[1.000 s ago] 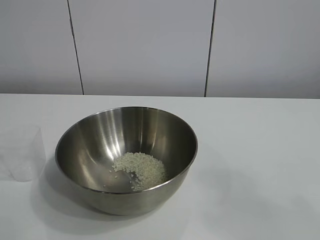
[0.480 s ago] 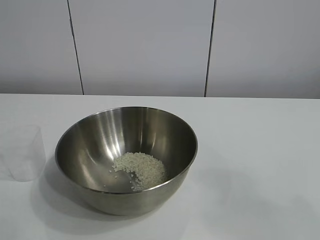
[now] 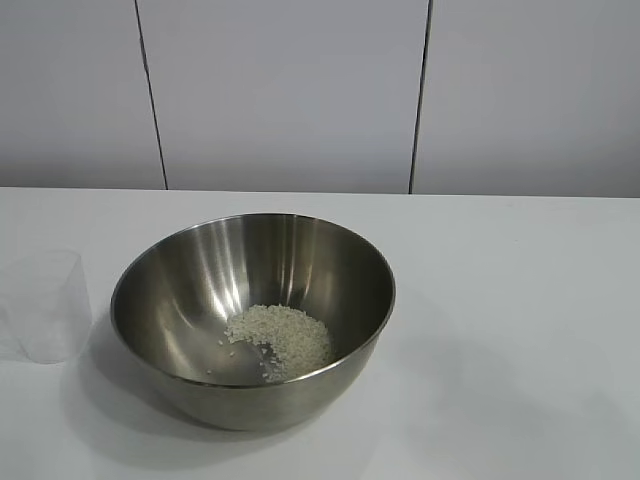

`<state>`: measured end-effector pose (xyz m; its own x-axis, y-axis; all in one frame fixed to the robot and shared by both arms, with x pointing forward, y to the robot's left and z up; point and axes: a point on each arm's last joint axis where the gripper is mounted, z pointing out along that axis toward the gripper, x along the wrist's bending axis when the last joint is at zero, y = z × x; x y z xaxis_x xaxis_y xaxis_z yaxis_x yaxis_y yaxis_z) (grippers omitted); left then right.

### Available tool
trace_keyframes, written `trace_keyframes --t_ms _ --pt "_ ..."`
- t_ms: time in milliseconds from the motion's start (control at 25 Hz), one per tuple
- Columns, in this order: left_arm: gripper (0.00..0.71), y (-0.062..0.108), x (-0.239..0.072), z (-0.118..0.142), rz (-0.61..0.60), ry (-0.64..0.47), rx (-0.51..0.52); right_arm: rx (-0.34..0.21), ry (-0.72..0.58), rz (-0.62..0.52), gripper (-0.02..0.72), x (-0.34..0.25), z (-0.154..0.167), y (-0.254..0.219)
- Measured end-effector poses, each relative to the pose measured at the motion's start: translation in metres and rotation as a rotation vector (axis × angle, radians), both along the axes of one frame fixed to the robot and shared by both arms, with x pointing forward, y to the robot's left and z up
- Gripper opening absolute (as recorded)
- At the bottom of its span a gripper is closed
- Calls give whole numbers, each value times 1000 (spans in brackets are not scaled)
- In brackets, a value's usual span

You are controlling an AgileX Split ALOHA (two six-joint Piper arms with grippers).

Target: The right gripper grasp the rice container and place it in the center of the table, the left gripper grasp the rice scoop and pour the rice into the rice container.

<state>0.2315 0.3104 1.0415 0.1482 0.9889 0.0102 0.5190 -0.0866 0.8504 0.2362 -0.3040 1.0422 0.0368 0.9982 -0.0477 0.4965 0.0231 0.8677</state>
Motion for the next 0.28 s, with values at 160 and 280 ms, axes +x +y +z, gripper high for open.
trace_keyframes --t_ms 160,280 --pt "351 0 1 0 -1 -4 0 0 0 0 495 0 0 0" --pt "351 0 1 0 -2 -5 1 0 0 0 495 0 0 0"
